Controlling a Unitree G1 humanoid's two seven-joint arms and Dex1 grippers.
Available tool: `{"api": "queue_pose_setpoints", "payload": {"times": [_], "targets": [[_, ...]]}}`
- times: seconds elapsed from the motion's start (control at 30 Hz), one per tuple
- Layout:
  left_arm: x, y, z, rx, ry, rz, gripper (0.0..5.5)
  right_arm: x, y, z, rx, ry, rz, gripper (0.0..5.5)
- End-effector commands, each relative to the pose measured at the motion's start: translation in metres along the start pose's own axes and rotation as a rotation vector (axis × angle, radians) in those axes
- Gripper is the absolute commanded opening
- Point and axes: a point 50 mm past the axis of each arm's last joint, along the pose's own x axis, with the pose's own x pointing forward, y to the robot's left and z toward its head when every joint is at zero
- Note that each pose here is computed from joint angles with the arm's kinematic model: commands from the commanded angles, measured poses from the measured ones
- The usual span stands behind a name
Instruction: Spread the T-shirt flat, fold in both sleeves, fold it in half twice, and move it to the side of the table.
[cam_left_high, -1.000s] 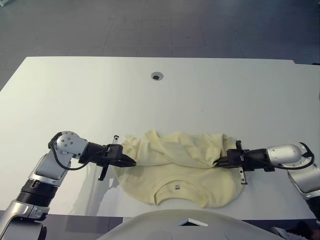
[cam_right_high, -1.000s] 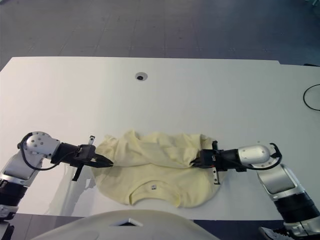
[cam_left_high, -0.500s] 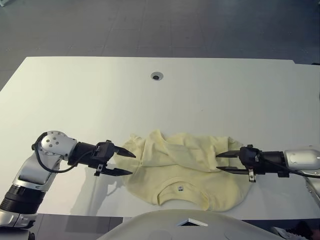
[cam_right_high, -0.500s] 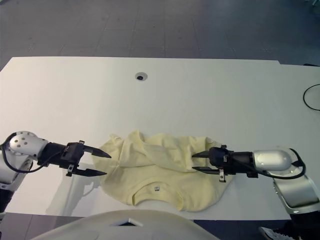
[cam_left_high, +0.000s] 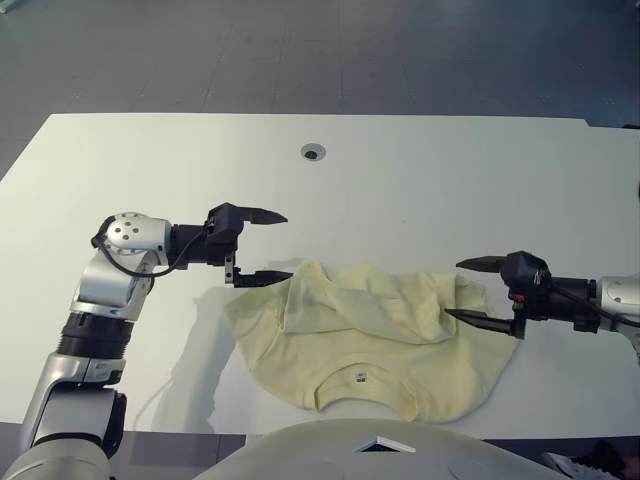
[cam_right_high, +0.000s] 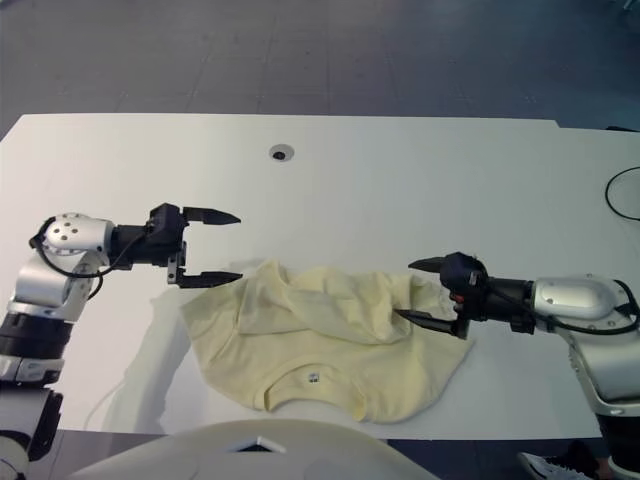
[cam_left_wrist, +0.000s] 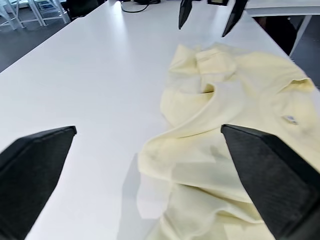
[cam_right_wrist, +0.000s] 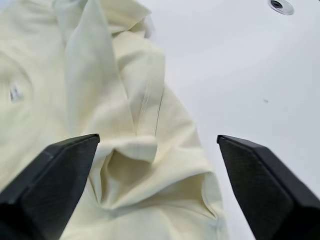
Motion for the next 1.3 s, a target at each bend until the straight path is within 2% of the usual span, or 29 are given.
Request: {"api": "queue_pose_setpoints", "payload": {"times": [0.03,0.1,0.2,0.37,0.93,1.3], "targets": [[0.009,0.012,-0.009,-0.042,0.021,0.025,5.40,0.012,-0.001,-0.005,0.268,0.007,0.020,3.92],[0.012,0.013,-0.012,-0.092,0.005,0.025,5.40,0.015,0.000,-0.005,0.384,0.022,0.040,3.98],[0.017,0.015,-0.016,-0.153,0.004,0.027,5.40,0.015,0.002,-0.005,0.499,0.042,0.044,3.46],[0.028,0.018,-0.024,-0.214,0.013,0.034,5.40,0.019,0.004,-0.008,0.535,0.098,0.006,2.71],[0.043,0.007,-0.037,-0.276,0.068,-0.055,2.72,0.024,0.010,-0.013,0.524,0.157,-0.013,0.04],[0.044,-0.002,-0.048,-0.332,0.153,-0.110,0.70,0.023,0.009,-0.012,0.495,0.153,-0.022,0.00]]}}
